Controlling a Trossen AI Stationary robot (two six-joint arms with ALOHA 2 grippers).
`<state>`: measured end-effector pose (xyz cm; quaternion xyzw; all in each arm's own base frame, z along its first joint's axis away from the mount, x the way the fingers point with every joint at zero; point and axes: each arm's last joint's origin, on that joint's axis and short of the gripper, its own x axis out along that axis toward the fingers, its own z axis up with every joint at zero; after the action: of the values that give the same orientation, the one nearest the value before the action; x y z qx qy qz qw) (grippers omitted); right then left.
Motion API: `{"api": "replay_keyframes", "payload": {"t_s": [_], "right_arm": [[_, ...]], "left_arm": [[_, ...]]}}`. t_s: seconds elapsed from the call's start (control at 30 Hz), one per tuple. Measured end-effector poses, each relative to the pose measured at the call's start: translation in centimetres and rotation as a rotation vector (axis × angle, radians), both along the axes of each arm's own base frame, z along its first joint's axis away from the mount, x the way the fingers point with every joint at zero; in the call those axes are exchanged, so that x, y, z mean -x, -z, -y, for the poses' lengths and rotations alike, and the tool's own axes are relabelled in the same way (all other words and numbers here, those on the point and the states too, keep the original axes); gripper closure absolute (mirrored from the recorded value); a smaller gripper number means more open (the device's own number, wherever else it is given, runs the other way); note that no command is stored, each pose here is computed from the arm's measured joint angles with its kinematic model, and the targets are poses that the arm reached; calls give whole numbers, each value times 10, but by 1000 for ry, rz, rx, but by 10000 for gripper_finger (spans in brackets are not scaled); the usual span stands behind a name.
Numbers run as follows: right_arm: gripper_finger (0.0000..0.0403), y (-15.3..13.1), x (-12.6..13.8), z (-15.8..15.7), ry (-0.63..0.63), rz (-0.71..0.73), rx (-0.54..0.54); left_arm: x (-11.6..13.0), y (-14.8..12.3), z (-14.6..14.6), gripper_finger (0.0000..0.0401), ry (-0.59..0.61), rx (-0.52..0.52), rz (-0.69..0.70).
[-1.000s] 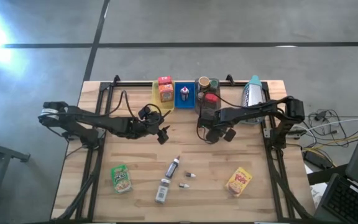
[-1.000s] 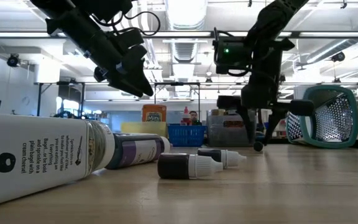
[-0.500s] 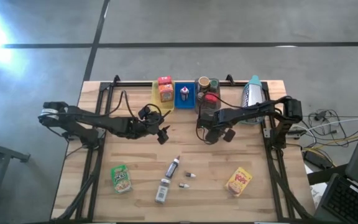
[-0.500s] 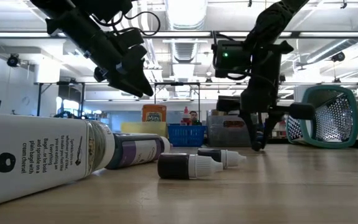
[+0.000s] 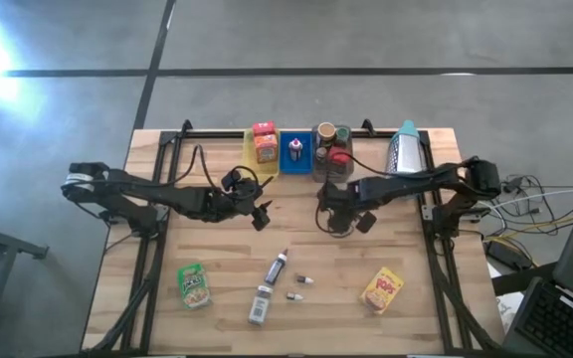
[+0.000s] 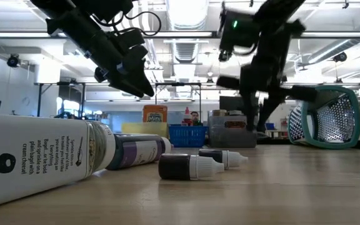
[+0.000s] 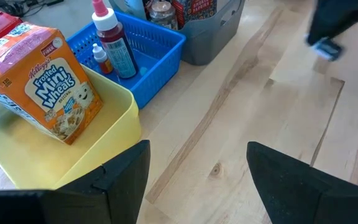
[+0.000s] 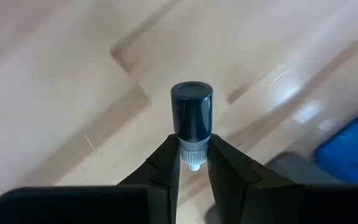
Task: Pick & Place Kitchen Items
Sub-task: Put the small blue food coloring bottle into the blue bin
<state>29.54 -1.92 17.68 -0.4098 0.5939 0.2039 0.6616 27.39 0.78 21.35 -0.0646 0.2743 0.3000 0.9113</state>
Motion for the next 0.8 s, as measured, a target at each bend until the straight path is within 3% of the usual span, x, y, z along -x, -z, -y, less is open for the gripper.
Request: {"api": "replay_keyframes", "payload": {"t_s": [0.3, 0.4, 0.63, 0.8], "right_arm": [[344, -34, 10, -55, -67, 171, 10], [342, -42, 11, -76, -157, 251, 148], [344, -60, 7, -122, -284, 454, 677], [344, -71, 9, -146, -321, 544, 789]], "left_arm": [[0, 0, 0, 128, 0, 0, 0], [0, 0, 0, 128, 0, 0, 1], [0, 0, 0, 128, -10, 13, 13], [-1, -1, 0, 128, -12, 16, 30]]}}
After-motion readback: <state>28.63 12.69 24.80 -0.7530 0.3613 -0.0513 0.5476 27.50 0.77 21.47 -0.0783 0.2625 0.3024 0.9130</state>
